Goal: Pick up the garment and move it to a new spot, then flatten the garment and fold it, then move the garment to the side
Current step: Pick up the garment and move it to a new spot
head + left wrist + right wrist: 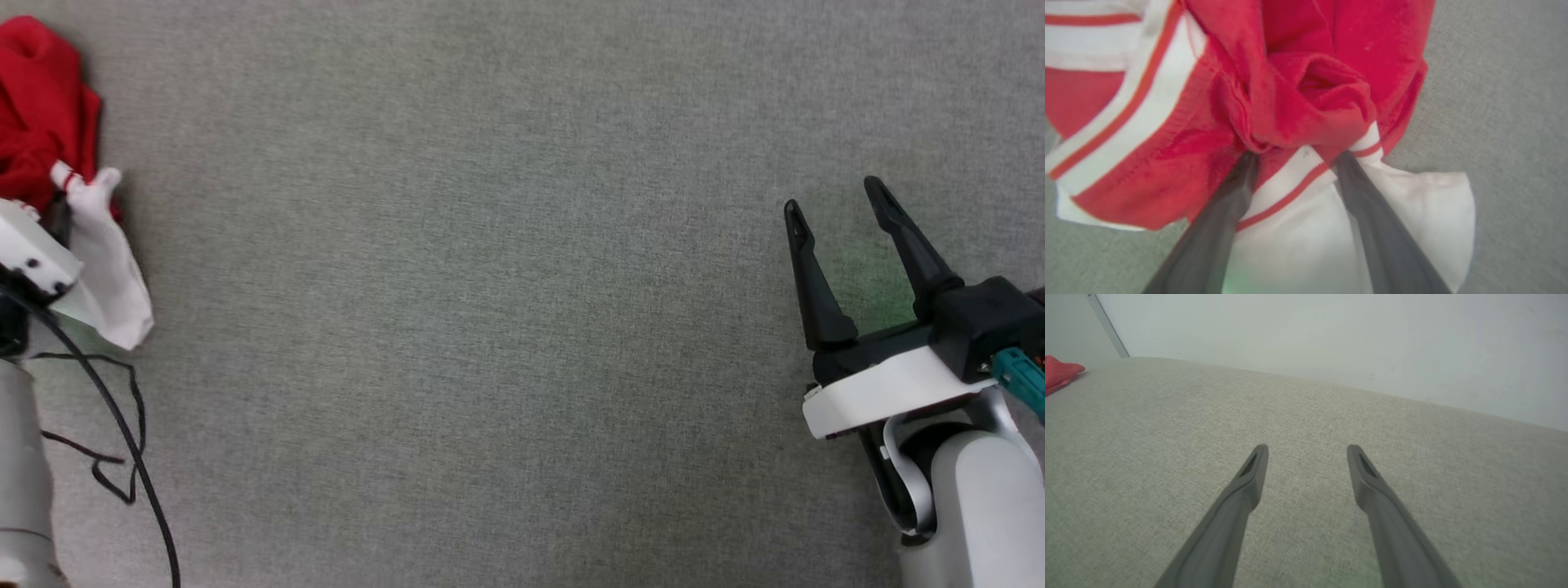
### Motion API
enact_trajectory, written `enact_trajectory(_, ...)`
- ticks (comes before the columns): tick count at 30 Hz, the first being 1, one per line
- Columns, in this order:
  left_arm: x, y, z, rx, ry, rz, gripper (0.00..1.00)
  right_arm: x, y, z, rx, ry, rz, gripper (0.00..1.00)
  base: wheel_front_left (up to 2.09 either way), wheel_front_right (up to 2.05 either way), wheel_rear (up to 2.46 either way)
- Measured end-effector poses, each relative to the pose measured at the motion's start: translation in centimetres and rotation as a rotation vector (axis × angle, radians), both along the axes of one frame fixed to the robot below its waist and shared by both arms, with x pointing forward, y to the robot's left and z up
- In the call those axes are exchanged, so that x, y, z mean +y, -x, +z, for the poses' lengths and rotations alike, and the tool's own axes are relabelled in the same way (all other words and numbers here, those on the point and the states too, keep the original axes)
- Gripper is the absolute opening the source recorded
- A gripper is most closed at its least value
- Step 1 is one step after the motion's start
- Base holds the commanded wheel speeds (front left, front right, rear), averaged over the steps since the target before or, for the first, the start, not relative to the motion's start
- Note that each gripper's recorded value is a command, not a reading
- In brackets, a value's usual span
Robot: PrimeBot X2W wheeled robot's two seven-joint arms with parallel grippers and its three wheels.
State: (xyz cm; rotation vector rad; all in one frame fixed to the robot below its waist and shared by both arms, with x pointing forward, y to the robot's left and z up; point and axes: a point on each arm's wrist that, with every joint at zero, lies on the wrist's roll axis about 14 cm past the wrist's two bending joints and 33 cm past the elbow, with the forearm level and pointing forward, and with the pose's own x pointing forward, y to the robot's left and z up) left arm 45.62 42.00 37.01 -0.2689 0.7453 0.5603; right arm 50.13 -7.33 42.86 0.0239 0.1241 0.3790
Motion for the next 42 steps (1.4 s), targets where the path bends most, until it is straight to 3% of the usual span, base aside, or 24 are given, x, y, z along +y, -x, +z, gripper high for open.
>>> enact_trajectory(4, 0.2, 0.2, -1.4, 0.094, 0.046, 0.024, 0.98, -0.4, -0.4, -0.7, 0.01, 0.003, -0.007, 1.0, 0.0, 0.0, 0.0)
enact_trajectory(5, 0.1, 0.2, -1.4, 0.107, 0.055, 0.025, 0.29, -0.5, -0.4, -0.9, 0.013, 0.004, -0.008, 1.0, 0.0, 0.0, 0.0)
enact_trajectory(6, 0.1, 0.2, -1.5, 0.117, 0.066, 0.024, 0.0, -0.5, -0.4, -1.0, 0.015, 0.004, -0.009, 1.0, 0.0, 0.0, 0.0)
enact_trajectory(13, 1.0, 0.2, 0.3, 0.058, -0.029, 0.004, 0.0, -0.8, -0.5, -0.3, -0.001, 0.006, -0.017, 1.0, 0.0, 0.0, 0.0)
enact_trajectory(23, 2.8, -1.9, 12.9, -0.375, -0.384, -0.051, 0.0, -0.2, 0.8, 3.8, -0.075, -0.027, -0.02, 1.0, 0.0, 0.0, 0.0)
enact_trajectory(29, 1.9, -0.8, 19.8, -0.599, -0.525, -0.079, 0.0, -0.9, 2.6, 6.4, -0.12, -0.039, -0.047, 1.0, 0.0, 0.0, 0.0)
enact_trajectory(31, 1.1, -0.3, 21.6, -0.661, -0.551, -0.096, 0.0, -1.6, 3.3, 7.2, -0.132, -0.042, -0.067, 1.0, 0.0, 0.0, 0.0)
enact_trajectory(42, -7.8, 0.4, 23.5, -0.895, -0.413, -0.194, 0.0, -6.5, 7.8, 9.9, -0.165, -0.053, -0.197, 1.0, 0.0, 0.0, 0.0)
